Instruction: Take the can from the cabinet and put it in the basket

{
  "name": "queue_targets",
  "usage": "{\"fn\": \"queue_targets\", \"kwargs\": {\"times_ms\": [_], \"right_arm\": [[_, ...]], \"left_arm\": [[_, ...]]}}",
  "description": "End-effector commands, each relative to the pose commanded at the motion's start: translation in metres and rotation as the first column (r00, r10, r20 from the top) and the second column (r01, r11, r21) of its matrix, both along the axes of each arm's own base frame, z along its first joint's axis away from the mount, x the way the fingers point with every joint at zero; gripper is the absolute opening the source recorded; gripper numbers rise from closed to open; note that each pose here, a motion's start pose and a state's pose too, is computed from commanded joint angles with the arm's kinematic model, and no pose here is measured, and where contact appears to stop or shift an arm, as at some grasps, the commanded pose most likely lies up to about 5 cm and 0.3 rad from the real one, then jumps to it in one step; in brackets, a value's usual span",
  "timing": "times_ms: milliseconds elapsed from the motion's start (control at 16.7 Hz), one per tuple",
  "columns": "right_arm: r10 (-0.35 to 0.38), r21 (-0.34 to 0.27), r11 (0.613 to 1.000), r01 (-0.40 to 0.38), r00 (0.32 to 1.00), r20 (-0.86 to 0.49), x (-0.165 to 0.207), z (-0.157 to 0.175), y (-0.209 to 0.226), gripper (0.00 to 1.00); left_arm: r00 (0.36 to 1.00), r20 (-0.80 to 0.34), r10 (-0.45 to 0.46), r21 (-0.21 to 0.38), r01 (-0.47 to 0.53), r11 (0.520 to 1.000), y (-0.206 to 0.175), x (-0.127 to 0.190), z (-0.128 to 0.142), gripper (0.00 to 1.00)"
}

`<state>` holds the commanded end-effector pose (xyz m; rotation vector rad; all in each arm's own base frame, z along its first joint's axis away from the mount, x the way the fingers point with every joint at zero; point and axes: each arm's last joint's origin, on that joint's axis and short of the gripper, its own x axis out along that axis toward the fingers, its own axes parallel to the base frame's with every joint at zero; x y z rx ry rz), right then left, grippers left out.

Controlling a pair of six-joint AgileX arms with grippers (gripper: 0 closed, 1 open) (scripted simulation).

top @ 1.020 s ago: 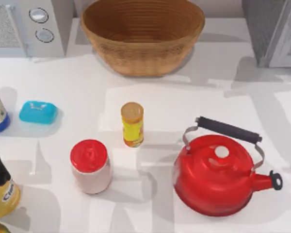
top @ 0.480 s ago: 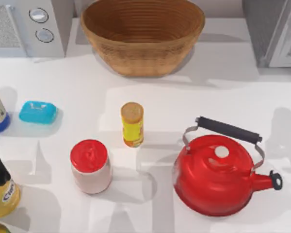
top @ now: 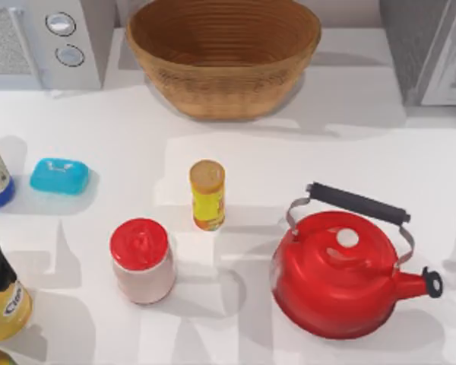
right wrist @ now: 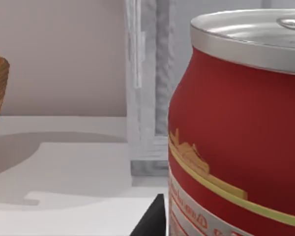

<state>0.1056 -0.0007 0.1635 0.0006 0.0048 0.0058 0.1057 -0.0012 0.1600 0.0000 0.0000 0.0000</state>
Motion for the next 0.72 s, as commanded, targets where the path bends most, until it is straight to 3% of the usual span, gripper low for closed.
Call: {"fn": "queue_targets", "kwargs": {"times_ms": [480, 720], "right_arm": [[-0.001, 0.001, 1.0, 0.001, 1.0, -0.008, 0.001, -0.004, 0.0, 0.0], [0.002, 0.003, 1.0, -0.002, 1.0, 0.03, 0.005, 0.037, 0.005, 0.0]], "left_arm": [[1.0, 0.0, 0.0, 0.0, 0.0, 1.0, 0.0, 0.0, 0.0, 1.0], [1.0, 0.0, 0.0, 0.0, 0.0, 1.0, 0.0, 0.0, 0.0, 1.0]]}}
